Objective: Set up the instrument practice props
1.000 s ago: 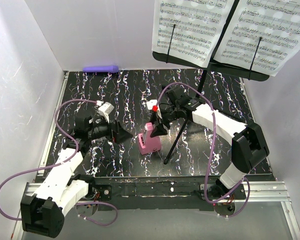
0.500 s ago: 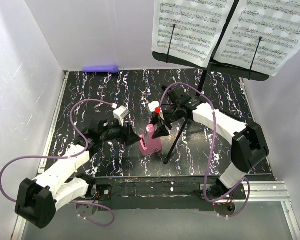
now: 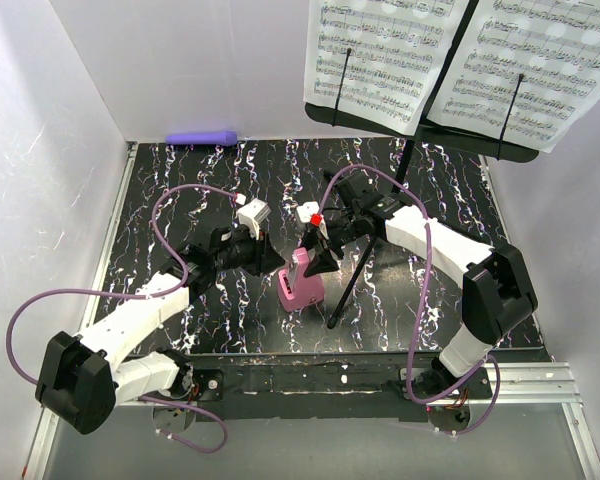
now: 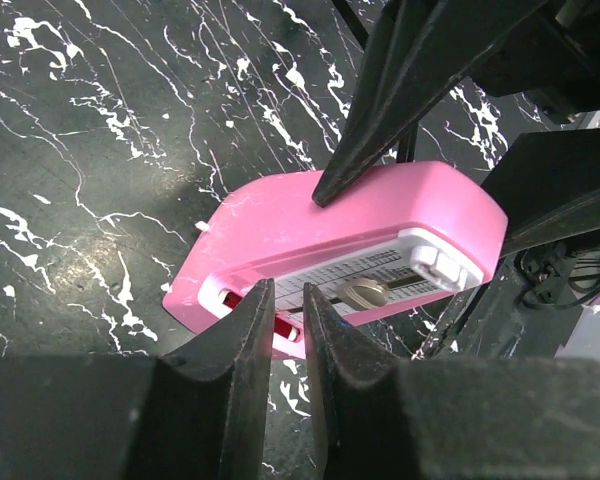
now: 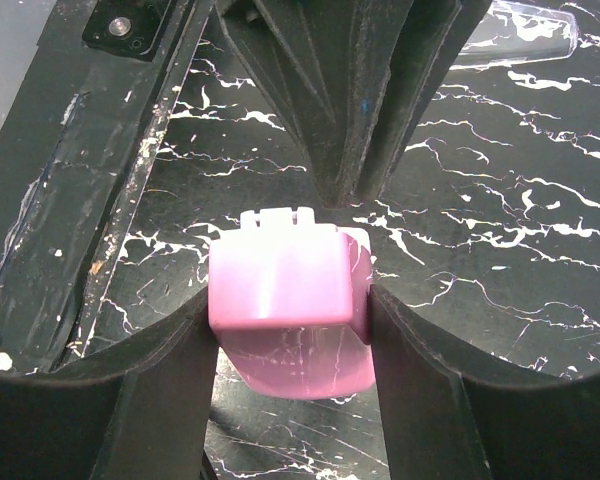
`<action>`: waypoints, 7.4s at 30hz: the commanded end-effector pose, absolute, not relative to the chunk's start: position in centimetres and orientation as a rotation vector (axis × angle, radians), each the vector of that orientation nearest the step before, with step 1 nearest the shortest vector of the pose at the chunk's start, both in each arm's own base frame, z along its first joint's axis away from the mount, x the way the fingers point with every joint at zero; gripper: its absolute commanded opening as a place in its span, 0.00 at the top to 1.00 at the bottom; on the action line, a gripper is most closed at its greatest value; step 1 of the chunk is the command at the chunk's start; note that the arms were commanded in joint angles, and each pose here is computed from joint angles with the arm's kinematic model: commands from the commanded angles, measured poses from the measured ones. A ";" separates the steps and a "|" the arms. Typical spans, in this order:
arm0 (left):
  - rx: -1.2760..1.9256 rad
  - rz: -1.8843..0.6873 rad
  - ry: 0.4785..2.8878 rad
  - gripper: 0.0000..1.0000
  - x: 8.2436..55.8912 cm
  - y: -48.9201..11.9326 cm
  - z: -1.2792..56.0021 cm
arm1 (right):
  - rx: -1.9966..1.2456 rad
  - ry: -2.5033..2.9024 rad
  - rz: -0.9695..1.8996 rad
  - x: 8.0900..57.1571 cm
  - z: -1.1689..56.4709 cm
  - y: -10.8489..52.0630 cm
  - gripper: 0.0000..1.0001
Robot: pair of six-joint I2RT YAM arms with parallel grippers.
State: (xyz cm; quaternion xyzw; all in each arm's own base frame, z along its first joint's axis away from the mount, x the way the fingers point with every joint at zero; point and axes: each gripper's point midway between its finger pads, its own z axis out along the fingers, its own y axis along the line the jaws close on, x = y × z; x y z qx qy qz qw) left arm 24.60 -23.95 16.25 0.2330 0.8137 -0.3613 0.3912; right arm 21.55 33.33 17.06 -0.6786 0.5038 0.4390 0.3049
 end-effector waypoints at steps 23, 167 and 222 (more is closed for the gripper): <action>0.635 -1.009 2.079 0.84 23.1 -26.9 18.8 | -1.795 1.429 1.200 21.5 15.7 33.0 0.38; 0.010 -0.363 1.949 0.02 25.6 -7.6 19.6 | -0.040 1.888 0.227 21.6 18.6 -1.6 0.11; -0.055 -0.275 1.852 0.02 24.9 -5.9 21.9 | 0.553 1.896 0.068 22.2 19.2 -8.1 0.03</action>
